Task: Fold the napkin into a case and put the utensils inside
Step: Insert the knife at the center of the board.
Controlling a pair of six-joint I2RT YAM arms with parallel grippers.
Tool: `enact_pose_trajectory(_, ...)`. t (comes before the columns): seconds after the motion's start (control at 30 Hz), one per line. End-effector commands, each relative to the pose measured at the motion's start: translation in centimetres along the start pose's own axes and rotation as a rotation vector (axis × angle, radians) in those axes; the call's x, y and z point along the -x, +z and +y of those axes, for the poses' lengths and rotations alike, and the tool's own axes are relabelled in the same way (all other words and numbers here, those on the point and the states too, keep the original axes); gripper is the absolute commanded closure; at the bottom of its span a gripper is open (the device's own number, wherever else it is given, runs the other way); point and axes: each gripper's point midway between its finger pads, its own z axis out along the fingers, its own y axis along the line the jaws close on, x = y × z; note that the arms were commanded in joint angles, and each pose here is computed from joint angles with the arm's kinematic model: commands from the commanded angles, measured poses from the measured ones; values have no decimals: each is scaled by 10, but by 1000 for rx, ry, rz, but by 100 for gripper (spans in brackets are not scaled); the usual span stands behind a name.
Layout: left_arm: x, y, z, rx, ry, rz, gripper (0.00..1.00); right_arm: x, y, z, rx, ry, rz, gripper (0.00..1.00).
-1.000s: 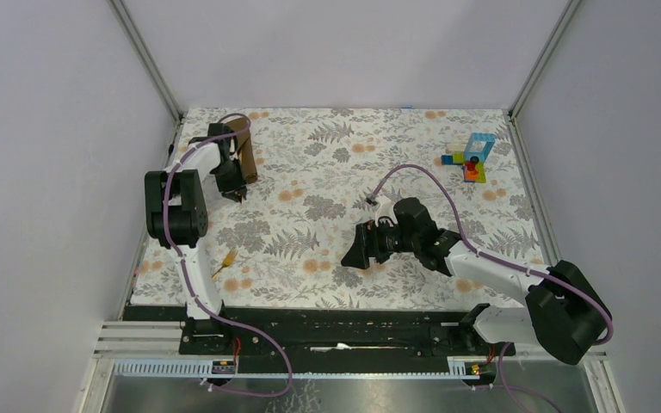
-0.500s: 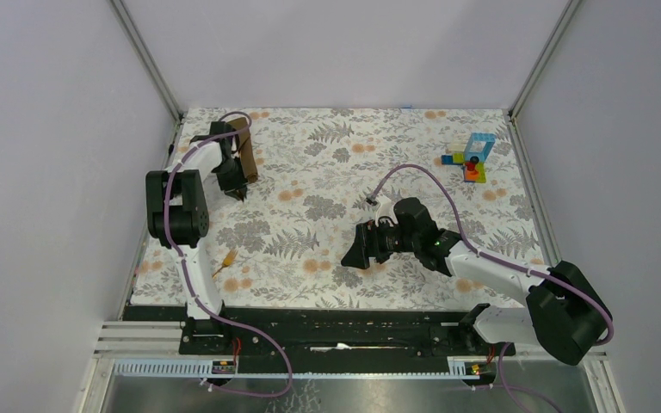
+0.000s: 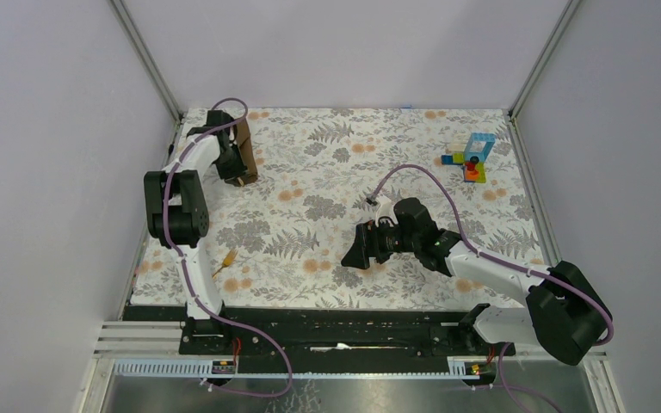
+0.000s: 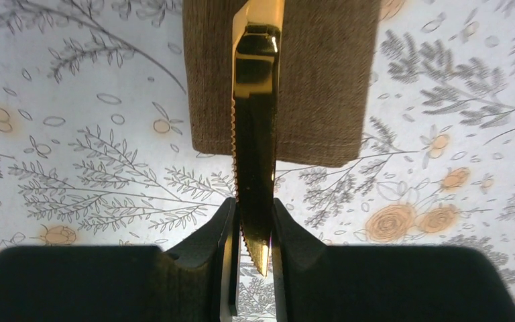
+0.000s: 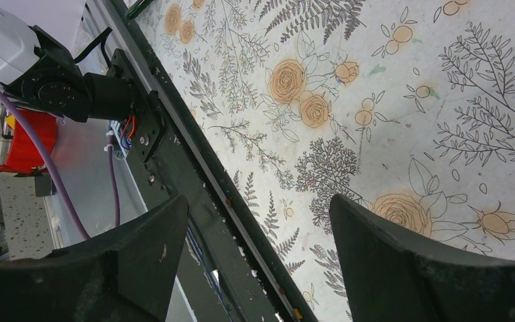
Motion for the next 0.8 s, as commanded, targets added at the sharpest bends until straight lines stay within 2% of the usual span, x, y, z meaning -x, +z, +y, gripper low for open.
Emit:
enact_pose_trajectory(0.0, 41, -13, -15, -46, -15, -117, 100, 9, -2, 3, 11, -34, -37, 16)
enact_pose_trajectory(0.5, 59, 5, -16, -48, -44, -111, 100, 6, -1, 0, 5, -26, -25, 16)
enact_pose_trajectory(0.67, 55, 9, -12, -55, -78, -136, 100, 5, 0, -1, 5, -25, -22, 16)
enact_pose_trajectory(0.77, 56, 0, -8, -62, -100, -224, 100, 6, -1, 0, 5, -25, -26, 16)
